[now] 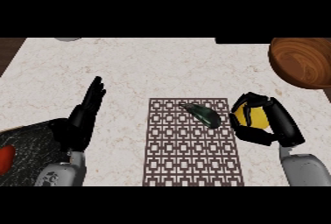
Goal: Pick the lemon from the placemat and place it in the bowl
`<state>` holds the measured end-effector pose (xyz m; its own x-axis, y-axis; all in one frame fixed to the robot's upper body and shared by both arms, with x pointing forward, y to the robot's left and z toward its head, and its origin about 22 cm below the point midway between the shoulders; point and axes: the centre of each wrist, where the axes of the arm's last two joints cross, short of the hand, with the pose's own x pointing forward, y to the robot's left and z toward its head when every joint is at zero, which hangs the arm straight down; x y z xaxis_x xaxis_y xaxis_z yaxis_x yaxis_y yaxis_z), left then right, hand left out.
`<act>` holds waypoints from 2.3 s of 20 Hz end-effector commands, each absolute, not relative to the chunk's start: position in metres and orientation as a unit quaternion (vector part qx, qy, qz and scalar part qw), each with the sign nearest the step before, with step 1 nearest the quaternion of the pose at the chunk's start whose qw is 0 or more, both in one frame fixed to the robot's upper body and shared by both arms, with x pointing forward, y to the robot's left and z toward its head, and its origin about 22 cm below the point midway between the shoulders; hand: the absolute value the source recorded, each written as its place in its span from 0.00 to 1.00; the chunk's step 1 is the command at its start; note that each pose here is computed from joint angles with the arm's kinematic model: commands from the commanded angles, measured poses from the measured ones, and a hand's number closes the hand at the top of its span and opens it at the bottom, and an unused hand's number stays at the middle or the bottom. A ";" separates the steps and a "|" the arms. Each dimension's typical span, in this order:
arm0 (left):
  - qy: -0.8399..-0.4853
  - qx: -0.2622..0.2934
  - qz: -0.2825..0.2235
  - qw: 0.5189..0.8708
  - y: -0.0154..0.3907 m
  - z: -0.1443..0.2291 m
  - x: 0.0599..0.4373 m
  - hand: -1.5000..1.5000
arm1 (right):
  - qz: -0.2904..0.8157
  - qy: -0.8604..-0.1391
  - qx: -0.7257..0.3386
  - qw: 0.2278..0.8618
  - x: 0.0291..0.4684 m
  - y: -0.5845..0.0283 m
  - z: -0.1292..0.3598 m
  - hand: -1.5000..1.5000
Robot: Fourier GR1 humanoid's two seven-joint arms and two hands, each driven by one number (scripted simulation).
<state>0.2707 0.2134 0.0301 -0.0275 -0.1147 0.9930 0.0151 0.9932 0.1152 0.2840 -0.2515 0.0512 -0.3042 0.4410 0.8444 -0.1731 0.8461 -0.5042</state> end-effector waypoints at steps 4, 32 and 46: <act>-0.706 0.033 -0.045 0.706 0.223 0.042 0.270 0.50 | 0.242 -0.817 -0.164 0.498 0.261 -0.267 0.126 1.00; -0.719 0.029 -0.052 0.692 0.226 0.035 0.277 0.50 | 0.244 -0.676 -0.452 0.529 0.370 -0.360 0.244 1.00; -0.727 0.013 -0.065 0.683 0.200 0.042 0.283 0.50 | 0.235 -0.628 -0.501 0.547 0.410 -0.425 0.172 1.00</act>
